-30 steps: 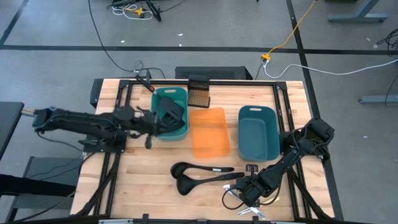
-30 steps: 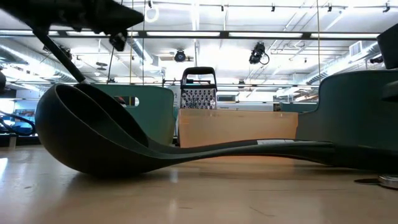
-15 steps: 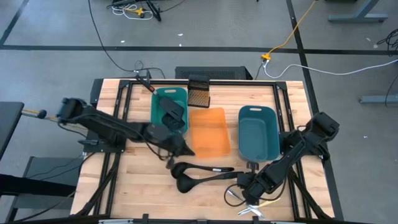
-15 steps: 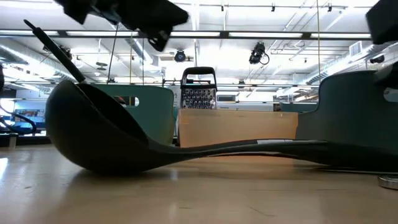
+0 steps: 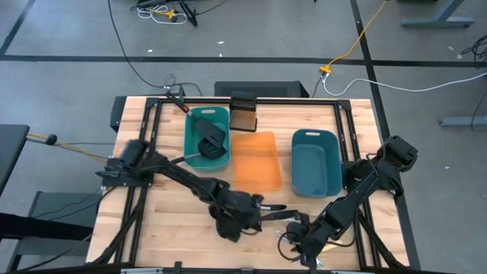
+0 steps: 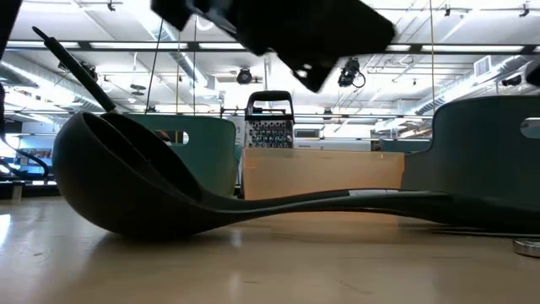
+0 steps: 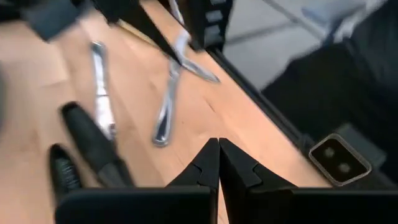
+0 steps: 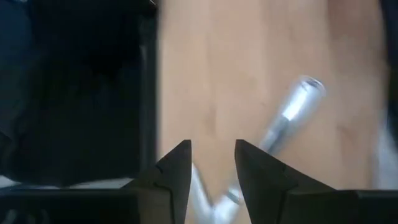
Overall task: Pick & Place Kitchen Items
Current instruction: Put the bottom silver table knife into the blue bin
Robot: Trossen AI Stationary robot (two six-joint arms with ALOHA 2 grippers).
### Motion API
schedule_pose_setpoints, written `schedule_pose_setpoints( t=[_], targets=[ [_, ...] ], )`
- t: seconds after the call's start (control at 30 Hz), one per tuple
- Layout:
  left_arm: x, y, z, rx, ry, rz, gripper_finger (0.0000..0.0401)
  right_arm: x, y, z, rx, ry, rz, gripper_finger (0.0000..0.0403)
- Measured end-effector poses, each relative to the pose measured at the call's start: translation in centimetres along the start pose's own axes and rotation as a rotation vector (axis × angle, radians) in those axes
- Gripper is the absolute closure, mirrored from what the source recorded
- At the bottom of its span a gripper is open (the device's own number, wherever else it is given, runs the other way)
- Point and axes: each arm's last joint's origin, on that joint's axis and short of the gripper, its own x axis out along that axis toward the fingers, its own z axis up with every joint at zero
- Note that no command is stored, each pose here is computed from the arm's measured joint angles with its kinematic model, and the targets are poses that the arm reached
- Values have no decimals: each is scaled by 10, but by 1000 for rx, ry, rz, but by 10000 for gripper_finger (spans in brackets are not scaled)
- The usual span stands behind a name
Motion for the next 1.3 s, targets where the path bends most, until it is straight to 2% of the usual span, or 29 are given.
schedule_pose_setpoints(
  t=[0.1,0.2,0.4,0.7,0.9,1.07,1.3],
  targets=[
    [16,2,3,45,72,-13,392,1,3,-1,17,-30,-1,268],
    [26,7,9,60,87,18,379,9,5,-6,41,-5,0,268],
    [40,12,25,89,43,29,340,30,4,-19,115,69,-15,264],
    [48,22,17,89,69,50,293,41,0,-28,224,75,-102,197],
    [47,26,16,117,80,56,292,40,-2,-31,297,79,-148,186],
    [47,26,16,123,79,55,293,40,-4,-32,297,57,-185,186],
    [47,26,16,123,76,56,293,32,3,-24,220,93,-256,195]
  ],
)
